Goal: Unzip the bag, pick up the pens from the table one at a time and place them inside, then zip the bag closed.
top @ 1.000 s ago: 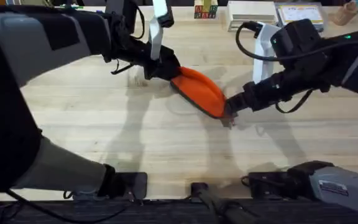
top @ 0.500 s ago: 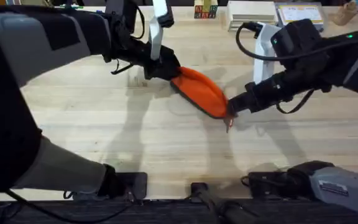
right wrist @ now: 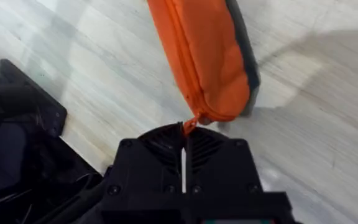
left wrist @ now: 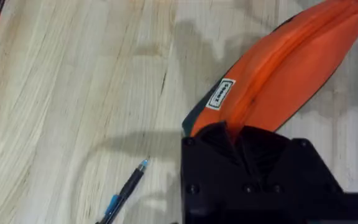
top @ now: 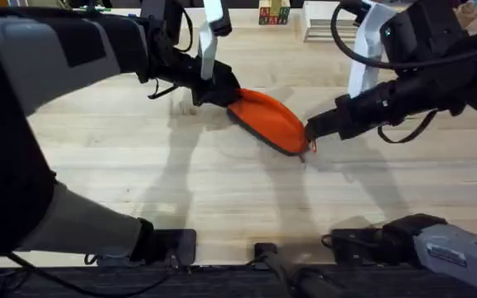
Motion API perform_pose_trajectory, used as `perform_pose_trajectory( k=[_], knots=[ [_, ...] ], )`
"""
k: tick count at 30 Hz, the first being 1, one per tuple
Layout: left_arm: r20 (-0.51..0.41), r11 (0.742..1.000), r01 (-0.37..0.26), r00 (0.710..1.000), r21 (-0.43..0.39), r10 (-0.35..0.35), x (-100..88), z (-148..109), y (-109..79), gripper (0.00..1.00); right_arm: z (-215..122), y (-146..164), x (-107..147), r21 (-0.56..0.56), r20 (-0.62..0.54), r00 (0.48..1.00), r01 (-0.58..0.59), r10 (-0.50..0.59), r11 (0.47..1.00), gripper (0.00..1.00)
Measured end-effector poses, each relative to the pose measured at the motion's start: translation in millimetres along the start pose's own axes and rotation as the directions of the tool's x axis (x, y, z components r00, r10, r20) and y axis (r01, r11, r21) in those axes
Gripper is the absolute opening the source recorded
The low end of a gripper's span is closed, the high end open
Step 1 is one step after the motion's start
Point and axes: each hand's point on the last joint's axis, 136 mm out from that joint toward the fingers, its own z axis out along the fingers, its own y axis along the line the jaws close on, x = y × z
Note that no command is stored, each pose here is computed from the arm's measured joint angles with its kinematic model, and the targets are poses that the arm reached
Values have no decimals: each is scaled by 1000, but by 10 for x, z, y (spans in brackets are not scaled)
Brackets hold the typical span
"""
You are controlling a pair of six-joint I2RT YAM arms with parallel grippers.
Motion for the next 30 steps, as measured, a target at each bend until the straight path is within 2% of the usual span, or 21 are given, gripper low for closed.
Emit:
perform_pose_trajectory(
  k=[5,11,15,17,22,23,30],
  knots=[
    [0,1000,0,1000,0,0,1,0,0,42,43,102,-120,-8,39,997,63,-63,998,33],
    [-2,1000,0,1000,-1,0,3,0,2,42,102,315,-401,-7,142,975,175,-172,985,32],
    [-10,1000,-1,1000,-7,1,15,-2,14,42,129,409,-573,8,204,957,207,-204,978,32],
    [-14,1000,0,1000,-11,0,23,-7,24,42,353,572,-888,-13,281,938,213,-201,977,32],
    [-13,1000,-1,1000,-11,1,20,-7,26,42,525,598,-1203,-46,362,920,178,-150,983,32],
    [-12,1000,-1,1000,-11,1,18,-8,26,42,622,645,-1327,-69,393,910,171,-130,983,32],
    [-12,1000,-1,1000,-11,1,18,-8,25,42,685,711,-1410,-85,388,914,161,-116,983,31]
  ],
)
